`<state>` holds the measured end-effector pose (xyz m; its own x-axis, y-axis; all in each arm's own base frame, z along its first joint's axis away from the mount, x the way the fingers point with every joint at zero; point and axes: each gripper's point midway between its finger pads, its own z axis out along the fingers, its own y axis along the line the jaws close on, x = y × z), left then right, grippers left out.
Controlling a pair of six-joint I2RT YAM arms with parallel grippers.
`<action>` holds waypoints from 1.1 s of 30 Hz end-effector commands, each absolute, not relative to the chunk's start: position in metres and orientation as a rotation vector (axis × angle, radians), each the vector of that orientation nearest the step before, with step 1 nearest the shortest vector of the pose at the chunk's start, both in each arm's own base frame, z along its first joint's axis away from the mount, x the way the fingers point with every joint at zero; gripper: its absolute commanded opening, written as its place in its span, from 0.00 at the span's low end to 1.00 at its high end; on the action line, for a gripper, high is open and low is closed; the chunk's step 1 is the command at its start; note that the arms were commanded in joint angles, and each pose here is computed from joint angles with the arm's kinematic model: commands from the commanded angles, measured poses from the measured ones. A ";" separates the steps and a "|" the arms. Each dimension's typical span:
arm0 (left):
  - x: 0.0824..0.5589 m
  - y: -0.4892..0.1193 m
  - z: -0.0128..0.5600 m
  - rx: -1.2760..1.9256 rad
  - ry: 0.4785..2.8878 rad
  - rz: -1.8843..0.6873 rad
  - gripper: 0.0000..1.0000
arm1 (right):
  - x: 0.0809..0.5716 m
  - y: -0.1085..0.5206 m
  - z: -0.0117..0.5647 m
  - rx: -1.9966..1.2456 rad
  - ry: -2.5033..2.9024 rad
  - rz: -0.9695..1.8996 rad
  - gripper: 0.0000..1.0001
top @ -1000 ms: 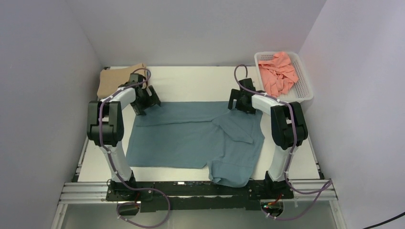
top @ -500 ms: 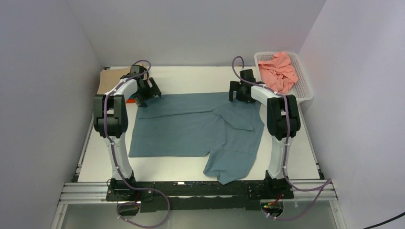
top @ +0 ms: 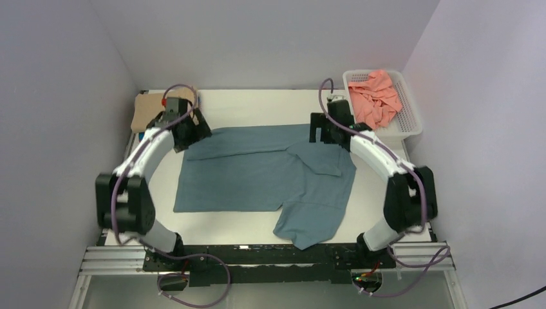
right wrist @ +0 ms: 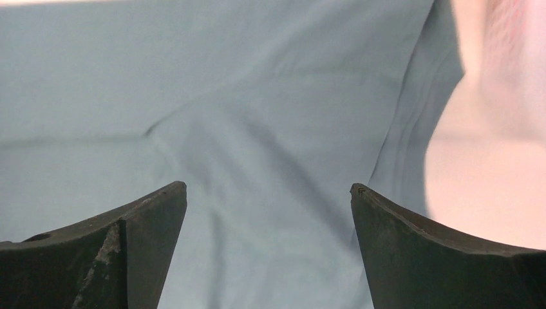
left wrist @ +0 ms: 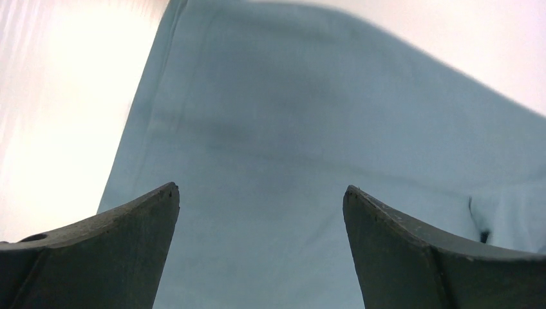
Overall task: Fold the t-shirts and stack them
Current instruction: Grab the side of the flattened tshirt closest away from the robot with both arms
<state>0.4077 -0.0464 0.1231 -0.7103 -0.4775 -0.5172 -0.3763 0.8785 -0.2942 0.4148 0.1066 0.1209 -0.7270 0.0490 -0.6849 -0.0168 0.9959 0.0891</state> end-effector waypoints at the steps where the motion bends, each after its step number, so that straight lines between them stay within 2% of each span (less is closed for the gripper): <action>1: 0.338 -0.041 0.126 -0.773 2.351 -0.125 0.99 | 0.357 0.120 0.115 0.066 2.415 0.146 1.00; 7: 0.225 -0.025 0.086 -0.974 2.345 -0.044 0.99 | 0.314 0.123 0.108 0.054 2.395 0.239 1.00; 12: 0.182 -0.015 0.055 -1.139 2.303 -0.034 0.99 | 0.305 0.118 0.114 0.038 2.351 0.244 1.00; 17: 0.182 -0.015 0.042 -1.233 2.229 -0.076 0.95 | 0.306 0.119 0.116 0.029 2.342 0.253 1.00; 19: 0.188 -0.014 0.041 -1.253 2.219 -0.068 0.89 | 0.305 0.120 0.114 0.028 2.346 0.257 1.00; 21: 0.191 -0.012 0.037 -1.274 2.229 -0.040 0.79 | 0.305 0.119 0.114 0.031 2.348 0.255 1.00; 23: 0.195 -0.012 0.032 -1.293 2.250 -0.021 0.59 | 0.304 0.118 0.113 0.034 2.352 0.247 1.00; 26: 0.199 -0.014 0.024 -1.313 2.305 0.005 0.47 | 0.300 0.114 0.112 0.037 2.363 0.226 1.00; 33: 0.197 -0.013 0.008 -1.328 2.371 0.065 0.48 | 0.293 0.105 0.107 0.057 2.405 0.167 1.00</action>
